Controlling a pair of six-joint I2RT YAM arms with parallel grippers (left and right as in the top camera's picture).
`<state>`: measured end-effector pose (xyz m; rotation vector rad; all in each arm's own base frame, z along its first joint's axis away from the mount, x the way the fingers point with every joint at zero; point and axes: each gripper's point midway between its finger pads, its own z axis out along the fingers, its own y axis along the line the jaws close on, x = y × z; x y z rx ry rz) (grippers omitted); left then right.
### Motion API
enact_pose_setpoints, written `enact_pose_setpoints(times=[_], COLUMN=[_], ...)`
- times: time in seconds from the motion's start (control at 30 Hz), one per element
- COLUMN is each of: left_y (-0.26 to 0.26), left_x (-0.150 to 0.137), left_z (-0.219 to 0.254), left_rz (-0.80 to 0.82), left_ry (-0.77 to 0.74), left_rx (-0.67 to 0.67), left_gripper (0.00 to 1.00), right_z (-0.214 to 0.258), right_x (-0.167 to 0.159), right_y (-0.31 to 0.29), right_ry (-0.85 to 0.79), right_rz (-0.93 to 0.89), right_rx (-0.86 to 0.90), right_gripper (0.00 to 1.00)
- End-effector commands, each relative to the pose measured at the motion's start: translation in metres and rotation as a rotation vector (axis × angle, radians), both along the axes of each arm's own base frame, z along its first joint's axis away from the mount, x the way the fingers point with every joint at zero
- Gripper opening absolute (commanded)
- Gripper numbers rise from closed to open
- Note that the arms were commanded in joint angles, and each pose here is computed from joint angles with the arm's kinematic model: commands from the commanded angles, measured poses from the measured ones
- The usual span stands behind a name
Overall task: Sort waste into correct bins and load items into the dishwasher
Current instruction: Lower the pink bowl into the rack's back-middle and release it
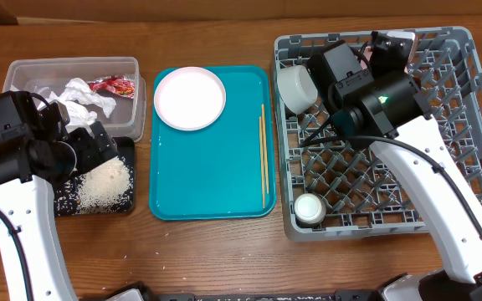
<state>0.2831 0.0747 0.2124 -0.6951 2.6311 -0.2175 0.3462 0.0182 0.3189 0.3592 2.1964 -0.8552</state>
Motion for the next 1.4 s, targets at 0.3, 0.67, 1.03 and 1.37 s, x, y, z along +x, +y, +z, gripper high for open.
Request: enact_pose_setpoints(times=[0.3, 0.67, 1.03, 1.37], left_y=[0.000, 0.000, 0.000, 0.000], left_x=[0.001, 0.001, 0.001, 0.001], left_z=[0.005, 0.005, 0.005, 0.005], left_rz=[-0.009, -0.009, -0.009, -0.009], left_ry=[-0.021, -0.020, -0.021, -0.021], left_rx=[0.004, 0.004, 0.004, 0.004], left_gripper=[1.00, 1.00, 1.00, 1.00], right_z=[0.007, 0.008, -0.012, -0.022], right_x=[0.008, 0.008, 0.021, 0.035], right_y=[-0.008, -0.024, -0.019, -0.009], right_ry=[0.023, 0.040, 0.141, 0.138], right_rz=[-0.003, -0.039, -0.008, 0.019], right_rx=[-0.140, -0.158, -0.217, -0.191], right_gripper=[0.04, 0.04, 0.04, 0.04])
